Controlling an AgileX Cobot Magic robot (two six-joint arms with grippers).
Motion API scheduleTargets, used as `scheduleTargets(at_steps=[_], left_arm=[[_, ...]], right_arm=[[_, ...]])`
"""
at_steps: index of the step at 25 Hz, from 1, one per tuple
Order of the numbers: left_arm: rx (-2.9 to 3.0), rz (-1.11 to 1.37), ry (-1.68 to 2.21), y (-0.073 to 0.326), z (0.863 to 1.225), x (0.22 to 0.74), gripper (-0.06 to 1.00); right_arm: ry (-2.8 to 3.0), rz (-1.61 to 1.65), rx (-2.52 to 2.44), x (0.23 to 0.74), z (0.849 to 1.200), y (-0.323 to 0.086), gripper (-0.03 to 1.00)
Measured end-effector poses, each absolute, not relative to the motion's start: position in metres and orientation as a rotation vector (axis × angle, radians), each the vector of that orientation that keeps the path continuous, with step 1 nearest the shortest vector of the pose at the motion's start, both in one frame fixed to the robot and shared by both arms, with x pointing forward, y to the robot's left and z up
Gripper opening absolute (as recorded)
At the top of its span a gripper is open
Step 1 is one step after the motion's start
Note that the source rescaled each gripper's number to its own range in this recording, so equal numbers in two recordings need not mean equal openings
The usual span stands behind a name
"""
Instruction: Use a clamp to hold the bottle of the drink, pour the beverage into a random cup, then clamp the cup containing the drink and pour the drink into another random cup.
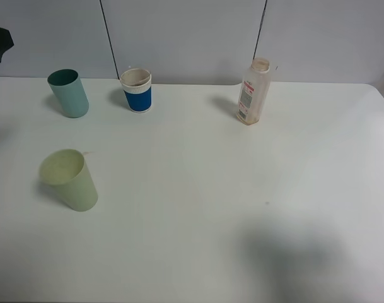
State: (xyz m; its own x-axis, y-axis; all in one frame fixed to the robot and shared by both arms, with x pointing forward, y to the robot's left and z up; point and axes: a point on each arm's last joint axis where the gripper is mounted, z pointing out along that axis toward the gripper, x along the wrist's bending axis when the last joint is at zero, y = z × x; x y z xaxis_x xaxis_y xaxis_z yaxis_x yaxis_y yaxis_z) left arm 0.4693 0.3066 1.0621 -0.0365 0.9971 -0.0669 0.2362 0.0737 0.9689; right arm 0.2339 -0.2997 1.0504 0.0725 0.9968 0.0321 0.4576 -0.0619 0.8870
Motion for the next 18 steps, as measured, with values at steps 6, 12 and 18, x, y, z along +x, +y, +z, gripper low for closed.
scheduleTargets(at_steps=[6, 12, 18], left_arm=[[1.347, 1.032, 1.447, 0.302, 1.060, 0.435, 0.99], [1.340, 1.047, 1.423, 0.302, 1.068, 0.392, 1.00], [1.307, 1.026, 1.438, 0.302, 1.064, 0.360, 1.00]], right_arm=[[1.477, 0.932, 1.620, 0.234, 1.050, -0.300, 1.00], [1.477, 0.932, 1.620, 0.234, 1.050, -0.300, 1.00], [1.477, 0.932, 1.620, 0.234, 1.050, -0.300, 1.00]])
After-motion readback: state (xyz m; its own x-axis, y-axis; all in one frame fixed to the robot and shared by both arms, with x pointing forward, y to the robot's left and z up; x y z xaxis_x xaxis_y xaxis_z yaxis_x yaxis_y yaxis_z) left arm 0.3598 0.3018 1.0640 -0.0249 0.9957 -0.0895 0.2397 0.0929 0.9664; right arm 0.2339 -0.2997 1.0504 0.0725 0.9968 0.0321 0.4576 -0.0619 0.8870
